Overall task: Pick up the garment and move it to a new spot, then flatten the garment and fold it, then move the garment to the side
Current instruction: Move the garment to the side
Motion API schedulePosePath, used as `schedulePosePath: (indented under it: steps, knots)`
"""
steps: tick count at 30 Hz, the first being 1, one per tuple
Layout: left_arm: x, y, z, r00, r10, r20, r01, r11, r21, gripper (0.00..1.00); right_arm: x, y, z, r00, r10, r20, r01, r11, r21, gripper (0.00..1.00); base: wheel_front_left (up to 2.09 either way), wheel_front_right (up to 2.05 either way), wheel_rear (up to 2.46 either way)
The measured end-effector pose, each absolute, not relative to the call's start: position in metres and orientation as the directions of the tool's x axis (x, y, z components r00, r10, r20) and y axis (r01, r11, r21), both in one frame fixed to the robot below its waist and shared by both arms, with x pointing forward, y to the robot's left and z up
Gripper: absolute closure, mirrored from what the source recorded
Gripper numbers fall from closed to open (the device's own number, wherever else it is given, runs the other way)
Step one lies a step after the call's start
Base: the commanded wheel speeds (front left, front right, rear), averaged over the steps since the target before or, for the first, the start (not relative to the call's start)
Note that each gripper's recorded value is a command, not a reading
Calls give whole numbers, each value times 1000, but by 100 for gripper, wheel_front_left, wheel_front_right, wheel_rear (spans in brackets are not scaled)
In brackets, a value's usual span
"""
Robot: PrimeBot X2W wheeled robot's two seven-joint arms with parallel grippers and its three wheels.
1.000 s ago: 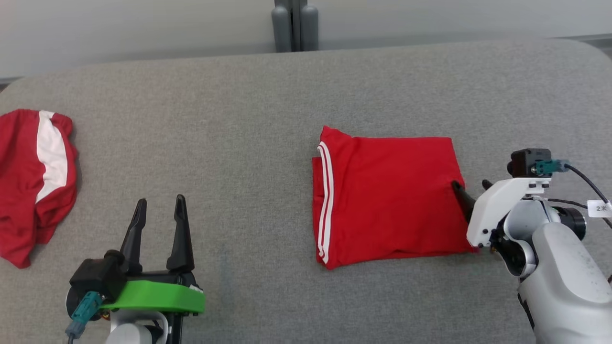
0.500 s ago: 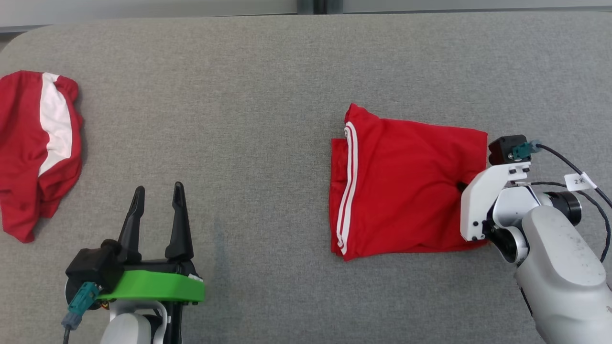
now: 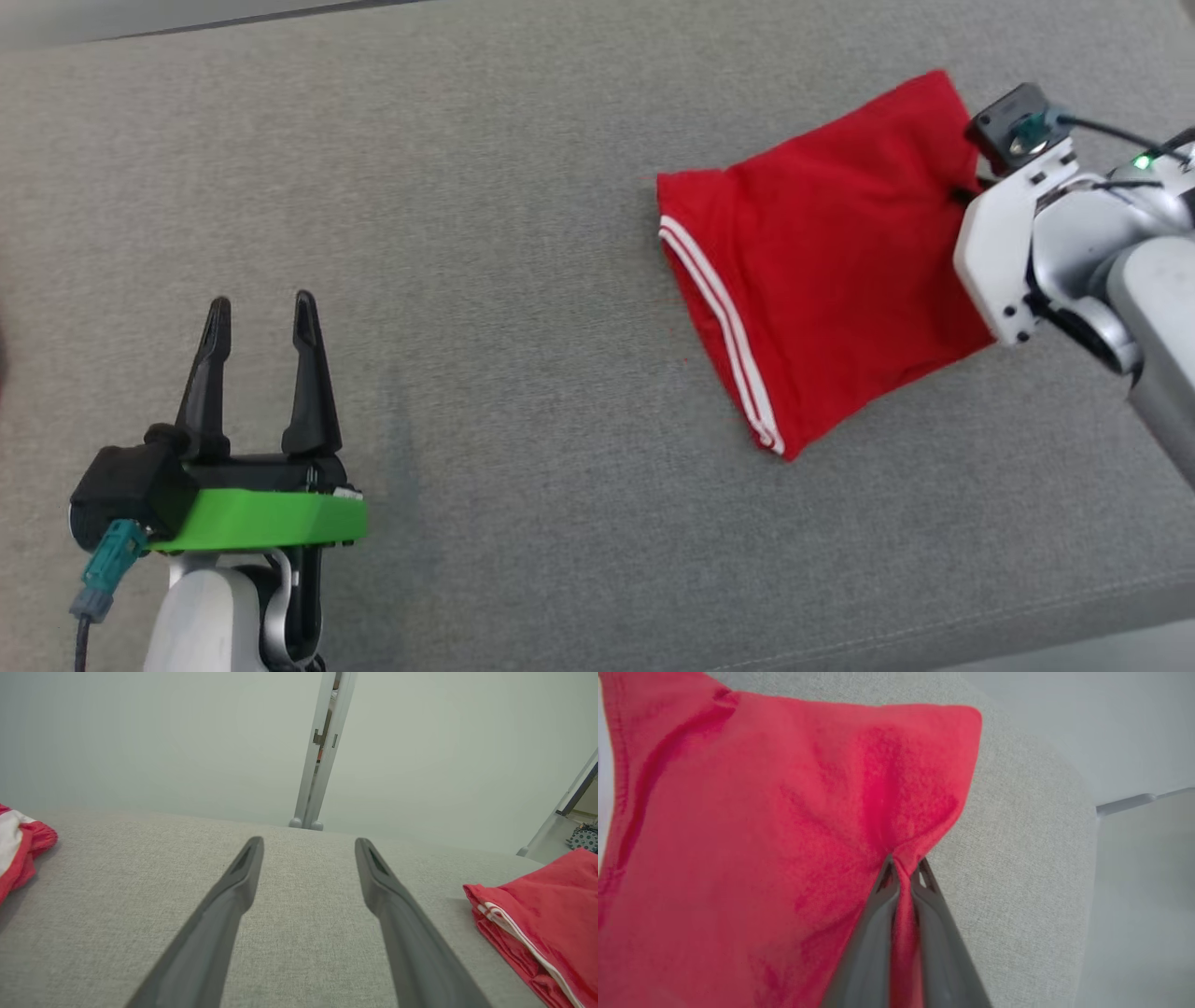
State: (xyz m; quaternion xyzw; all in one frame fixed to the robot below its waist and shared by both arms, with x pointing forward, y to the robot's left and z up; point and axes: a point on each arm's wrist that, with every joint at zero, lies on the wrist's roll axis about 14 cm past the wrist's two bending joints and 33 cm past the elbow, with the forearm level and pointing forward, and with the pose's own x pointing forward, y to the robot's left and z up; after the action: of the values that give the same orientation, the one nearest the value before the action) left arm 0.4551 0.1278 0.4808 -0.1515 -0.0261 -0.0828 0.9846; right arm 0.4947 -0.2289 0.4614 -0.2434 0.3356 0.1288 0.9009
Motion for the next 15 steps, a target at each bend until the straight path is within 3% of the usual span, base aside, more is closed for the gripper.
schedulePosePath:
  steps: [5, 15]
  knots:
    - [479, 93, 481, 964, -243, 110, 265, 916, -300, 0, 500, -288, 493, 786, -46, -617, -313, 831, -460, 100, 0, 0, 0]
    - [503, 46, 455, 923, -369, 105, 383, 868, -316, 0, 493, -389, 493, 775, -259, -577, -196, 769, -608, 100, 0, 0, 0]
